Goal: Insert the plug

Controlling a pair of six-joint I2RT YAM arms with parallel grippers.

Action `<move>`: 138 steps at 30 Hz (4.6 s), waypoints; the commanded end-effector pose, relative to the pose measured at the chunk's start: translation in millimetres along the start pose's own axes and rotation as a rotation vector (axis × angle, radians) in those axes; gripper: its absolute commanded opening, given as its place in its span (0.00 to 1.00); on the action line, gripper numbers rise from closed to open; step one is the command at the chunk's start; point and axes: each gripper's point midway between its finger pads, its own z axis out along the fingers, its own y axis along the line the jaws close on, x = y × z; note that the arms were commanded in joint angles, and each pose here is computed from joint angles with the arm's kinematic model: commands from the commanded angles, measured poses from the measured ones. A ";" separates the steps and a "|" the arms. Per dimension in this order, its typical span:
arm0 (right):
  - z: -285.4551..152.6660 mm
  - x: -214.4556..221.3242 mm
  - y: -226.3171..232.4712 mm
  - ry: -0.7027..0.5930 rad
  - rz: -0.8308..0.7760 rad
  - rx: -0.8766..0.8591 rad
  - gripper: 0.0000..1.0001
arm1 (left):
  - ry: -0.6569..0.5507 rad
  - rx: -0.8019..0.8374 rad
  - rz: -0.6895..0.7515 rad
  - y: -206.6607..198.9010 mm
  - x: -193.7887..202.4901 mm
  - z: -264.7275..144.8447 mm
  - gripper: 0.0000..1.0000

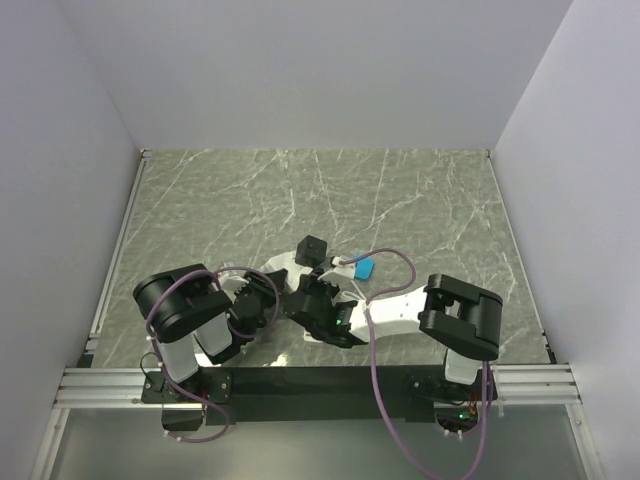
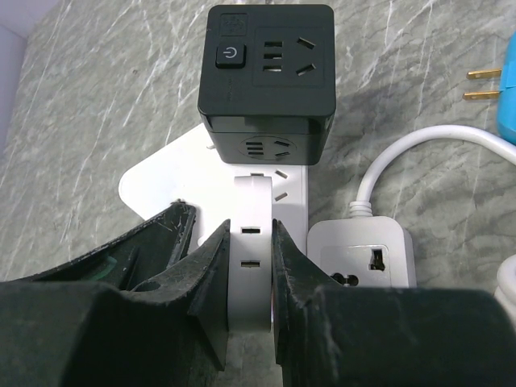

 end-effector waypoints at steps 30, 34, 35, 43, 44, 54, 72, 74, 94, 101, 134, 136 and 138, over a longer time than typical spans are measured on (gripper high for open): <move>-33.1 -29.2 4.0 0.109 -0.234 -0.134 0.89 | 0.144 0.060 0.109 -11.1 31.0 8.5 0.00; -39.7 -56.5 -5.4 0.050 -0.210 -0.121 0.91 | 0.123 0.035 0.114 -5.4 22.7 11.7 0.00; -44.4 -70.9 -8.4 0.022 -0.195 -0.123 0.91 | 0.112 0.025 0.108 -2.0 16.1 15.0 0.00; -43.6 -137.8 -56.5 -0.094 -0.182 -0.040 0.91 | 0.032 -0.022 0.071 16.4 -31.1 25.4 0.00; -42.2 -143.4 -63.4 -0.095 -0.181 -0.027 0.91 | 0.026 -0.030 0.074 18.2 -34.9 26.3 0.00; -1.9 -141.2 -127.5 -0.027 -0.219 0.126 0.91 | -0.029 -0.103 0.127 32.2 -74.4 41.1 0.00; 45.8 -104.9 -136.6 0.091 -0.366 0.149 0.93 | 0.008 -0.181 0.190 49.4 -93.5 51.5 0.97; 50.3 -102.3 -135.9 0.103 -0.366 0.141 0.93 | -0.007 -0.177 0.197 45.0 -98.9 49.8 1.00; 61.4 -76.9 -153.4 0.204 -0.459 0.215 0.84 | -0.097 -0.110 0.259 -0.9 -138.8 11.8 0.99; 63.9 -71.0 -155.4 0.219 -0.462 0.221 0.56 | -0.078 -0.071 0.287 -15.9 -141.6 -0.3 0.99; -60.9 -112.4 -13.9 0.000 -0.467 -0.452 0.00 | 0.522 0.581 0.343 -169.3 16.6 -31.4 0.99; -64.2 -111.0 -9.6 0.001 -0.470 -0.473 0.00 | 0.534 0.581 0.336 -169.6 21.9 -30.7 1.00; -66.1 -109.9 -7.8 0.002 -0.474 -0.484 0.00 | 0.537 0.587 0.331 -171.3 26.1 -30.5 0.99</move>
